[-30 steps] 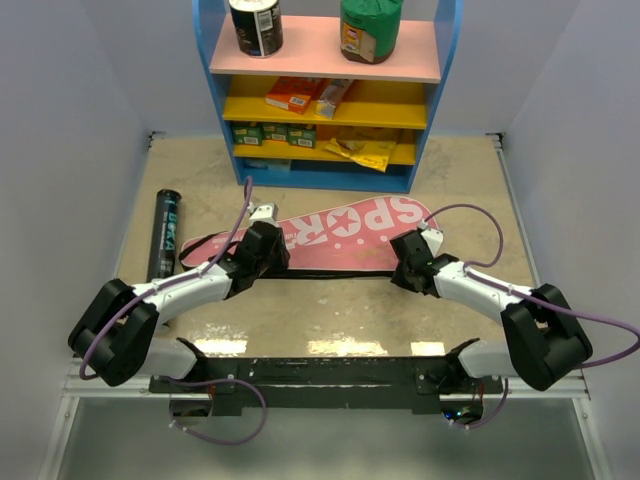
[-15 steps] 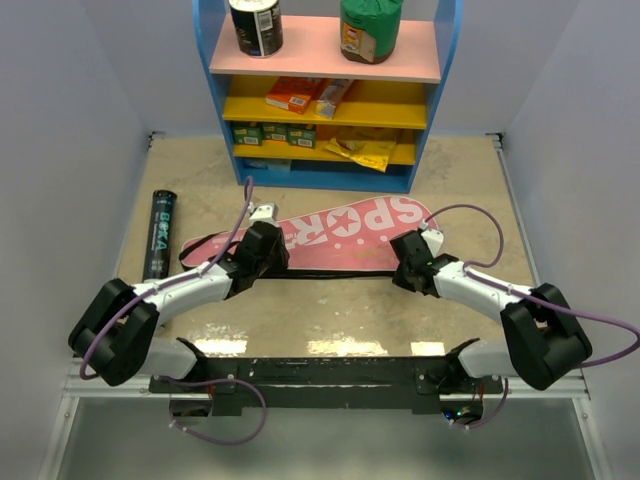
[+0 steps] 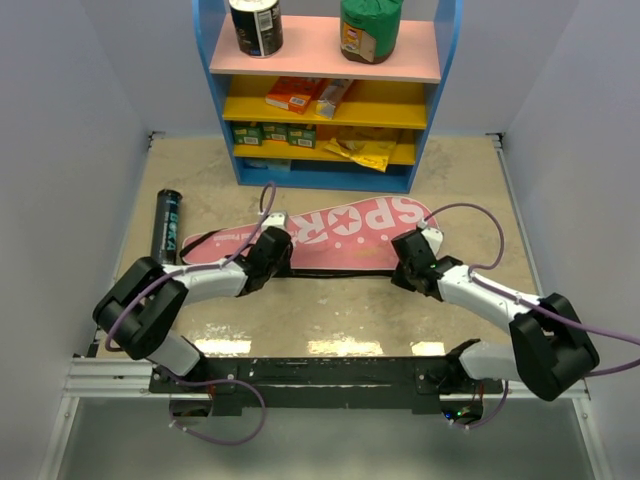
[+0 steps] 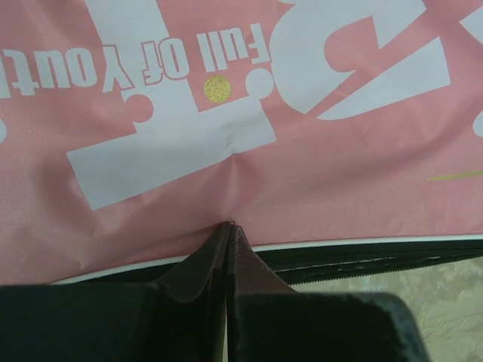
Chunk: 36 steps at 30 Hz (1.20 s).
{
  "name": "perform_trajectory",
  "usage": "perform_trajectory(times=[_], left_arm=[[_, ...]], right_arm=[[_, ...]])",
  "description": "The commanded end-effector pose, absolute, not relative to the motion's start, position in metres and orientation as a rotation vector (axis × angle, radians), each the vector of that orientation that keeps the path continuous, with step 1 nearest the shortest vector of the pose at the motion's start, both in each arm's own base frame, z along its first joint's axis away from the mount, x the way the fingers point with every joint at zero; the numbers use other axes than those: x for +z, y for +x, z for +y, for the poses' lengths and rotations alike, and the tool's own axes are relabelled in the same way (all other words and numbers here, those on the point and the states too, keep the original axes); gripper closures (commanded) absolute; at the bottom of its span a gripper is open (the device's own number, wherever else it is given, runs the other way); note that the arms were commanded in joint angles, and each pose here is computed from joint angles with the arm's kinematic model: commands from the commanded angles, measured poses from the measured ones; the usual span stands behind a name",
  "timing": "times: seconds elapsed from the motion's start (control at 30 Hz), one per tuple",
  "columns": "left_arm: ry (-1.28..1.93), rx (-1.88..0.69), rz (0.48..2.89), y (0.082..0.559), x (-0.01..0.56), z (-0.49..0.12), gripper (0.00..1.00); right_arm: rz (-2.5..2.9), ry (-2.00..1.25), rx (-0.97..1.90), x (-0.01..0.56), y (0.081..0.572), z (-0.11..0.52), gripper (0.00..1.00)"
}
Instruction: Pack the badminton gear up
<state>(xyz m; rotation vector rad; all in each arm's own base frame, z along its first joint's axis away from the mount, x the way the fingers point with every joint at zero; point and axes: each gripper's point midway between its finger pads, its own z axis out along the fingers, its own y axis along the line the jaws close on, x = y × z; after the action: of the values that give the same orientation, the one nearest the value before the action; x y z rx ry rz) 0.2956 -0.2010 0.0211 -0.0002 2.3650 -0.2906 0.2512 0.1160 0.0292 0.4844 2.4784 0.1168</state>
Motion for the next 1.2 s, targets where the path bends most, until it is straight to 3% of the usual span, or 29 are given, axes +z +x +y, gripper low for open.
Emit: perform_trajectory(times=[0.0,0.53,0.83,1.03,1.17], left_arm=[[0.034,-0.277,2.407,0.292,-0.002,-0.205,0.97],[0.091,-0.324,2.435,0.281,-0.015,-0.225,1.00],[0.114,-0.390,2.424,0.280,-0.010,-0.236,1.00],[0.127,-0.486,2.350,0.281,0.031,-0.250,1.00],[0.095,-0.505,2.247,0.288,0.083,-0.246,0.84]], right_arm=[[2.456,0.421,0.210,0.044,0.257,0.136,1.00],[2.512,0.154,0.532,0.030,0.261,0.293,1.00],[2.525,0.081,0.698,0.027,0.262,0.342,1.00],[2.526,0.086,0.644,0.024,0.260,0.334,1.00],[2.520,0.110,0.577,0.024,0.255,0.314,1.00]])
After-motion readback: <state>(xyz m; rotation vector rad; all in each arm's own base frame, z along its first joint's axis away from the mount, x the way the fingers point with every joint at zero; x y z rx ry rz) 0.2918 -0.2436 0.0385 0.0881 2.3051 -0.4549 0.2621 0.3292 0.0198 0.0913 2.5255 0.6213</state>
